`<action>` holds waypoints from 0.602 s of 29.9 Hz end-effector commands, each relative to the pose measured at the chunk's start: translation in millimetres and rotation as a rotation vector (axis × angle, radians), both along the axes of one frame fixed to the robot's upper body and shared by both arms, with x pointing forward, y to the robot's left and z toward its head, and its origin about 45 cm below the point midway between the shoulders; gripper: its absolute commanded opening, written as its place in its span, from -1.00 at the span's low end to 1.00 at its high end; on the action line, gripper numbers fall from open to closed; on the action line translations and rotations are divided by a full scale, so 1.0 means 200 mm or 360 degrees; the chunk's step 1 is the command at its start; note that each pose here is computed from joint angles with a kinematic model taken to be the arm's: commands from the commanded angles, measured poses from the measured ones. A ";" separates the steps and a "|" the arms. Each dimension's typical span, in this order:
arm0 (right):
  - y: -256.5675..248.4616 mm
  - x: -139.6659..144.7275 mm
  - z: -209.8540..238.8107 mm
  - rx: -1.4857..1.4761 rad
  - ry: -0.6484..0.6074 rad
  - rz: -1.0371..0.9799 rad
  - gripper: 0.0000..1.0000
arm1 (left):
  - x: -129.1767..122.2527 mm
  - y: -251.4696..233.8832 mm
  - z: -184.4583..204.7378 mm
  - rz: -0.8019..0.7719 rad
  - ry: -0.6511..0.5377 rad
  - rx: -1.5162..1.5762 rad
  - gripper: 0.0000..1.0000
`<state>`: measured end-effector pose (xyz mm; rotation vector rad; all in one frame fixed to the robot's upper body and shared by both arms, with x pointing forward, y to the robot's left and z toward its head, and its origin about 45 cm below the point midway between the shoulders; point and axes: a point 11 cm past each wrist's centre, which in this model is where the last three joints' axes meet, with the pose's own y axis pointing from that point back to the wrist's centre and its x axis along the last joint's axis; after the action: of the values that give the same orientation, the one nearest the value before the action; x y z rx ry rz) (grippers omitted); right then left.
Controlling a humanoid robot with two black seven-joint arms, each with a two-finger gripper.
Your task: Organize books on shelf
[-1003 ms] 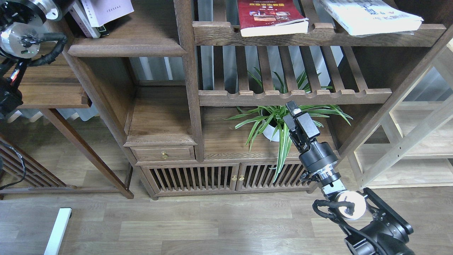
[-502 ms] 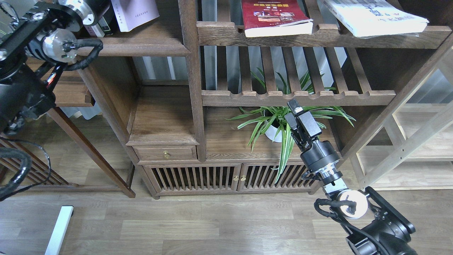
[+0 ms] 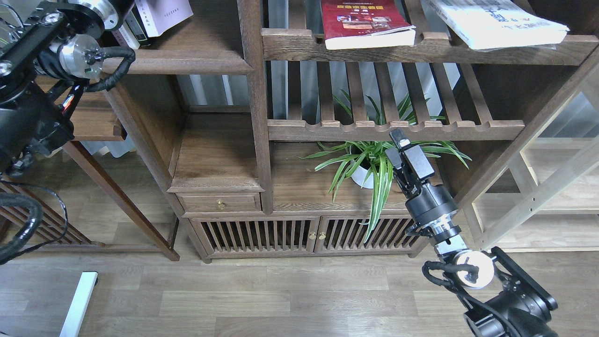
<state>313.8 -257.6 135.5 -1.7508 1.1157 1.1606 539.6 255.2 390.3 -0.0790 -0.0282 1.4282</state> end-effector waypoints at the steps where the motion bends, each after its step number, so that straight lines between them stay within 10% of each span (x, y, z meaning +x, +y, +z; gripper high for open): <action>1: -0.03 -0.03 -0.03 -0.0019 0.0028 -0.0009 0.92 | 0.01 0.00 0.01 0.0039 -0.0006 0.0005 -0.97; 18: -0.09 -0.04 -0.02 -0.0048 0.0028 -0.0032 0.92 | 0.00 -0.01 -0.04 0.0042 0.0010 0.0082 -0.85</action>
<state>306.7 -273.9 131.1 -1.7520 1.1620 1.1552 540.9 253.1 384.6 -0.0377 -0.0551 1.4543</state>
